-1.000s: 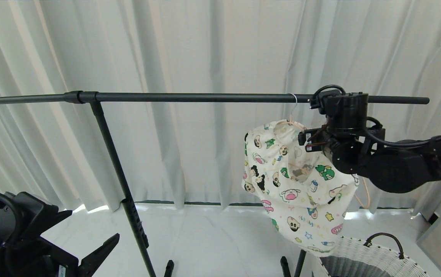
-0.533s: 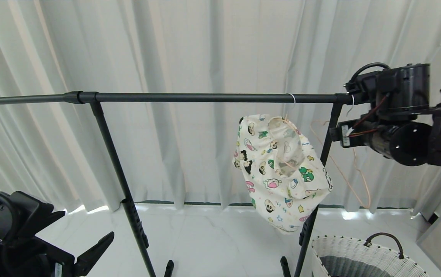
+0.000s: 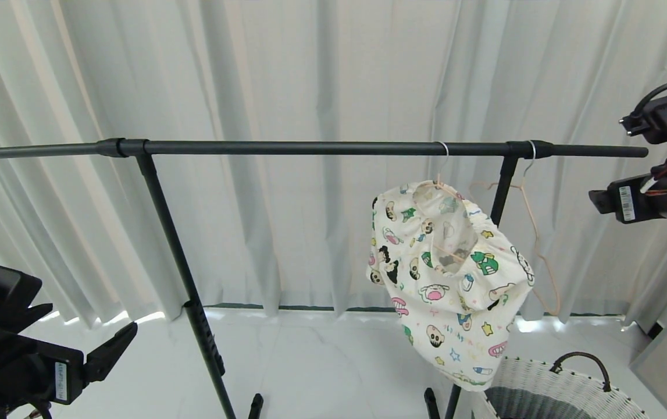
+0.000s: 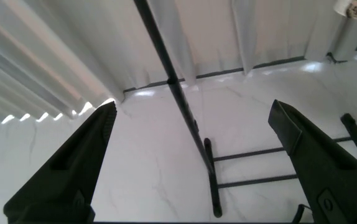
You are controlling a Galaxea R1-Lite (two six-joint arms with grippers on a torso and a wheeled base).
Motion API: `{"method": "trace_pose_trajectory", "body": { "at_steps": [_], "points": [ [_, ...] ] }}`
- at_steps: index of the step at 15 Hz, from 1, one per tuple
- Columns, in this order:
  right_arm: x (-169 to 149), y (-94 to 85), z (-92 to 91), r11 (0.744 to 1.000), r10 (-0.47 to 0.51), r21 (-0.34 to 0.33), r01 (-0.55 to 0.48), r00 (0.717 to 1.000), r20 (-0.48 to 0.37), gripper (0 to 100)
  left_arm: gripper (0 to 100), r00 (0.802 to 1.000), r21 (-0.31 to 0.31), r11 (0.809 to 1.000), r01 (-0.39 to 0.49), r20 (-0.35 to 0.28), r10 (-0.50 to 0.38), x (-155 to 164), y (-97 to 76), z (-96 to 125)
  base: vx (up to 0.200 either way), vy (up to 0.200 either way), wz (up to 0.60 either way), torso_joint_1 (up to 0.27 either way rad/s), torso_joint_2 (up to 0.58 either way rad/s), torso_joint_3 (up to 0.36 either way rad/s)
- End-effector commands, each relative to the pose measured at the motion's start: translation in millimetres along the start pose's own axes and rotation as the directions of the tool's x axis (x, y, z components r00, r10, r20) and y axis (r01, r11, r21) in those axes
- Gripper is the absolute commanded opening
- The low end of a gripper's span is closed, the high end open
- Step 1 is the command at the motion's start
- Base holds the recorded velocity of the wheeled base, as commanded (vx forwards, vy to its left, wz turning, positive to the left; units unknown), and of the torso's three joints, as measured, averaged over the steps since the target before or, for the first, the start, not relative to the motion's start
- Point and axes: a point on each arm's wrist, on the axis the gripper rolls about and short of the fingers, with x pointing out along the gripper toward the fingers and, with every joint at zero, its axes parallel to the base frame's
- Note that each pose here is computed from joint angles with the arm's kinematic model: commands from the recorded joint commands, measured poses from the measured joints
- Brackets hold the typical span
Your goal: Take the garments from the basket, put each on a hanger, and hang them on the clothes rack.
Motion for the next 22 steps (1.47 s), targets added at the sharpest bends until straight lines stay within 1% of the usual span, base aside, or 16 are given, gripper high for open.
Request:
{"method": "trace_pose_trajectory", "body": {
  "at_steps": [1, 2, 3, 4, 5, 6, 7, 8, 10, 11, 19, 22],
  "points": [
    [-7.8, -3.8, -7.1, 0.997, 0.002, 0.075, -0.001, 1.000, -0.008, 100, 100, 1.000, -0.005, 1.000, -0.012, -0.006, 0.012, 0.6, 1.6, -0.6, 0.000, 0.000, 0.00, 0.000, 0.00, 0.000],
    [-8.7, -1.9, -10.9, 0.991, 0.011, 0.130, -0.007, 1.000, -0.029, 100, 100, 1.000, -0.005, 1.000, -0.012, -0.006, 0.012, 0.6, 1.6, -0.6, 0.000, 0.000, 0.00, 0.000, 0.00, 0.000],
    [-10.8, -1.8, -16.7, 0.987, 0.018, 0.163, -0.007, 0.998, -0.067, 100, 100, 1.000, -0.005, 1.000, -0.012, -0.008, 0.012, 0.9, 1.5, -0.7, 0.000, 0.000, 0.00, 0.000, 0.00, 0.000],
    [-13.7, -3.1, -20.8, 0.984, 0.021, 0.178, -0.004, 0.995, -0.095, 100, 100, 1.000, -0.005, 1.000, -0.011, -0.009, 0.011, 0.8, 1.4, -1.1, 0.000, 0.000, 0.00, 0.000, 0.00, 0.000],
    [-20.4, -3.1, -32.0, 0.982, 0.035, 0.186, -0.004, 0.986, -0.163, 100, 100, 1.000, -0.005, 1.000, -0.010, -0.012, 0.010, 0.8, 1.1, -2.0, 0.000, 0.000, 0.00, 0.000, 0.00, 0.000],
    [-33.1, -4.6, -44.0, 0.988, 0.054, 0.156, -0.020, 0.974, -0.221, 100, 100, 1.000, -0.005, 1.000, -0.009, -0.015, 0.009, 0.4, 0.7, -3.2, 0.000, 0.000, 0.00, 0.000, 0.00, 0.000],
    [-40.8, -2.4, -51.7, 0.990, 0.074, 0.135, -0.044, 0.970, -0.233, 100, 100, 1.000, -0.005, 1.000, -0.009, -0.017, 0.009, 0.4, 0.6, -3.6, 0.000, 0.000, 0.00, 0.000, 0.00, 0.000],
    [-48.4, 1.7, -59.0, 0.991, 0.097, 0.114, -0.072, 0.967, -0.235, 100, 100, 1.000, -0.005, 1.000, -0.008, -0.018, 0.008, 0.7, 0.6, -3.7, 0.000, 0.000, 0.00, 0.000, 0.00, 0.000],
    [-61.3, 4.6, -69.1, 0.989, 0.139, 0.081, -0.123, 0.963, -0.233, 100, 100, 1.000, -0.003, 1.000, -0.007, -0.024, 0.007, 1.5, 0.4, -4.2, 0.000, 0.000, 0.00, 0.000, 0.00, 0.000],
    [-62.8, 4.4, -72.7, 0.989, 0.141, 0.075, -0.126, 0.961, -0.237, 100, 100, 1.000, -0.003, 1.000, -0.006, -0.025, 0.006, 1.8, 0.4, -4.3, -0.200, -0.200, 0.00, -0.002, 0.01, -0.002],
    [-62.9, 4.3, -76.4, 0.990, 0.138, 0.074, -0.124, 0.962, -0.237, 100, 100, 0.999, -0.003, 1.000, -0.003, -0.036, 0.003, 2.8, -0.1, -6.0, -0.200, -0.200, 0.00, 0.004, 0.00, 0.002],
    [-62.7, 5.1, -81.1, 0.990, 0.137, 0.062, -0.125, 0.958, -0.251, 100, 100, 0.999, -0.008, 1.000, 0.000, -0.044, 0.000, 2.3, -1.0, -8.8, 0.000, 0.000, 0.00, 0.000, 0.00, 0.000]
  ]
}}
